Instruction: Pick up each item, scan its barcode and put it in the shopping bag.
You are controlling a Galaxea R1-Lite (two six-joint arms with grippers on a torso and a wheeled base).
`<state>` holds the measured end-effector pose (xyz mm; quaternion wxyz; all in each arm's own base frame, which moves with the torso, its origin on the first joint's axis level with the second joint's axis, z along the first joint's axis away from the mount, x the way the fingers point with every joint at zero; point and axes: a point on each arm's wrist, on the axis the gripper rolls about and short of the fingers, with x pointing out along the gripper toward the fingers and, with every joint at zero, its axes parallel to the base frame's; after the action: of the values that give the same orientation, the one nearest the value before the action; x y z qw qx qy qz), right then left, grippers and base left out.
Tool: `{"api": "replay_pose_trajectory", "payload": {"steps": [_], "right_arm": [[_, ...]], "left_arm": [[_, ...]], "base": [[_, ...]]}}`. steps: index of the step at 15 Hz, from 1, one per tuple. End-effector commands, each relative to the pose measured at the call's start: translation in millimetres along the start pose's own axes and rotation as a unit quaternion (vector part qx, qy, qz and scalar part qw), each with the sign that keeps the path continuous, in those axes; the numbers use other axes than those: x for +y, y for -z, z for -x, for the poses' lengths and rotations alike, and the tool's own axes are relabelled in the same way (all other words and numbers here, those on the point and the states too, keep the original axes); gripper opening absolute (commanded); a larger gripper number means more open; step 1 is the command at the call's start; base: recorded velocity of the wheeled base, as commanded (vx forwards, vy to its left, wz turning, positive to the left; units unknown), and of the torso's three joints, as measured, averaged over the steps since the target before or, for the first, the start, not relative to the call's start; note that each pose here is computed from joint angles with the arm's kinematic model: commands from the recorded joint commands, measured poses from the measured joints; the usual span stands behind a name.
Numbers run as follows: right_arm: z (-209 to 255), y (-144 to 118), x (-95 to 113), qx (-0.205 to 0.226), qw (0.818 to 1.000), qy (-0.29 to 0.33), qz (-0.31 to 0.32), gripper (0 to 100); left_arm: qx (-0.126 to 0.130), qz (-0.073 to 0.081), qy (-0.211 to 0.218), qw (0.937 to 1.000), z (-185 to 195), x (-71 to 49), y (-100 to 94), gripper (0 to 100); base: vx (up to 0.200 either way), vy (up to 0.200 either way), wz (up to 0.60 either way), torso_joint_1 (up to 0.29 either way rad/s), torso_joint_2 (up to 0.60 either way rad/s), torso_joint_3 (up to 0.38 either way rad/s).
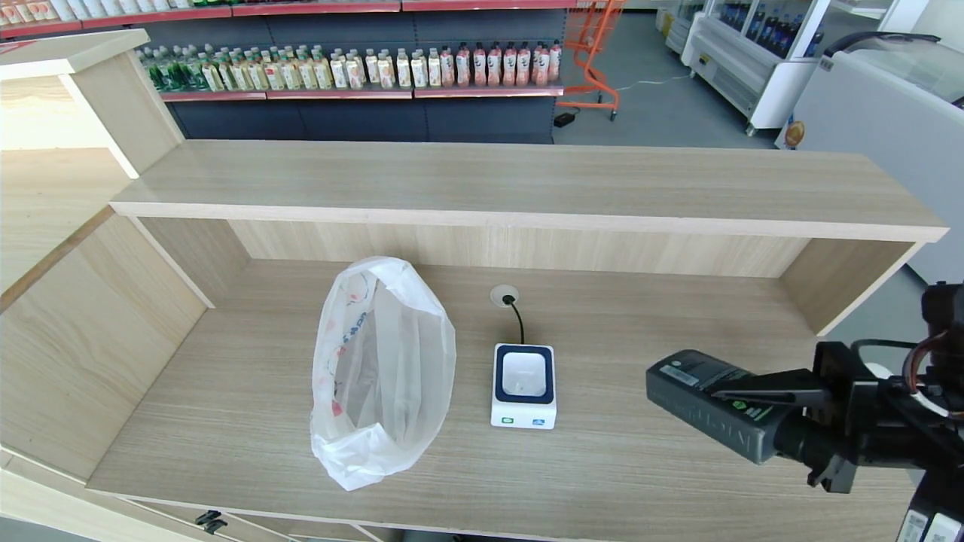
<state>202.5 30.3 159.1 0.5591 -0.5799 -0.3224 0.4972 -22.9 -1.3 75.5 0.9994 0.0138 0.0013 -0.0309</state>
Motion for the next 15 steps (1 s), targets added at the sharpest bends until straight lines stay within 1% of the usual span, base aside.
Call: {"api": "replay_pose_trajectory", "payload": {"steps": [1, 2, 3, 4, 5, 6, 7, 8, 9, 10, 11, 13, 14, 15], "right_arm": [[28.2, -17.8, -17.9, 0.045, 0.985, 0.028, -0.162, 0], [33.1, -15.6, -34.5, 0.050, 0.965, 0.048, -0.253, 0], [47.5, -16.6, -51.0, 0.089, 0.928, 0.085, -0.351, 0], [55.5, -17.6, -52.0, 0.120, 0.868, 0.118, -0.467, 0], [55.4, -18.3, -50.4, 0.114, 0.825, 0.128, -0.538, 0], [52.9, -13.4, -46.2, 0.124, 0.712, 0.157, -0.673, 0], [40.0, -3.9, -45.2, 0.129, 0.626, 0.168, -0.750, 0], [27.7, 5.2, -45.7, 0.134, 0.560, 0.182, -0.797, 0], [11.9, 12.1, -42.8, 0.142, 0.502, 0.193, -0.831, 0], [-7.3, 18.8, -39.3, 0.153, 0.468, 0.200, -0.847, 0], [-21.6, 24.7, -33.3, 0.168, 0.456, 0.197, -0.852, 0], [-50.8, 34.4, -17.3, 0.193, 0.443, 0.169, -0.859, 0], [-62.3, 37.6, -12.6, 0.196, 0.443, 0.165, -0.859, 0], [-76.7, 41.1, -7.3, 0.194, 0.433, 0.164, -0.865, 0]], "left_arm": [[0.000, 0.000, 0.000, 1.0000, 0.0, 0.0, 0.0, 100], [0.000, 0.000, 0.000, 1.0000, 0.0, 0.0, 0.0, 100], [0.000, 0.000, 0.000, 1.0000, 0.0, 0.0, 0.0, 100], [0.000, 0.000, 0.000, 1.0000, 0.0, 0.0, 0.0, 100], [0.000, 0.000, 0.000, 1.0000, 0.0, 0.0, 0.0, 100], [0.000, 0.000, 0.000, 1.0000, 0.0, 0.0, 0.0, 100], [0.000, 0.000, 0.000, 1.0000, 0.0, 0.0, 0.0, 100], [0.000, 0.000, 0.000, 1.0000, 0.0, 0.0, 0.0, 100], [0.000, 0.000, 0.000, 1.0000, 0.0, 0.0, 0.0, 100], [0.000, 0.000, 0.000, 1.0000, 0.0, 0.0, 0.0, 100], [0.000, 0.000, 0.000, 1.0000, 0.0, 0.0, 0.0, 100], [0.000, 0.000, 0.000, 1.0000, 0.0, 0.0, 0.0, 100], [0.000, 0.000, 0.000, 1.0000, 0.0, 0.0, 0.0, 100], [0.000, 0.000, 0.000, 1.0000, 0.0, 0.0, 0.0, 100]], "base": [[0.000, 0.000, 0.00, 0.000, 0.00, 0.000], [0.000, 0.000, 0.00, 0.000, 0.00, 0.000], [0.000, 0.000, 0.00, 0.000, 0.00, 0.000], [0.000, 0.000, 0.00, 0.000, 0.00, 0.000], [0.000, 0.000, 0.00, 0.000, 0.00, 0.000], [0.000, 0.000, 0.00, 0.000, 0.00, 0.000], [0.000, 0.000, 0.00, 0.000, 0.00, 0.000], [0.000, 0.000, 0.00, 0.000, 0.00, 0.000], [0.000, 0.000, 0.00, 0.000, 0.00, 0.000], [0.000, 0.000, 0.00, 0.000, 0.00, 0.000], [0.000, 0.000, 0.00, 0.000, 0.00, 0.000], [0.000, 0.000, 0.00, 0.000, 0.00, 0.000], [0.000, 0.000, 0.00, 0.000, 0.00, 0.000], [0.000, 0.000, 0.00, 0.000, 0.00, 0.000]]}}
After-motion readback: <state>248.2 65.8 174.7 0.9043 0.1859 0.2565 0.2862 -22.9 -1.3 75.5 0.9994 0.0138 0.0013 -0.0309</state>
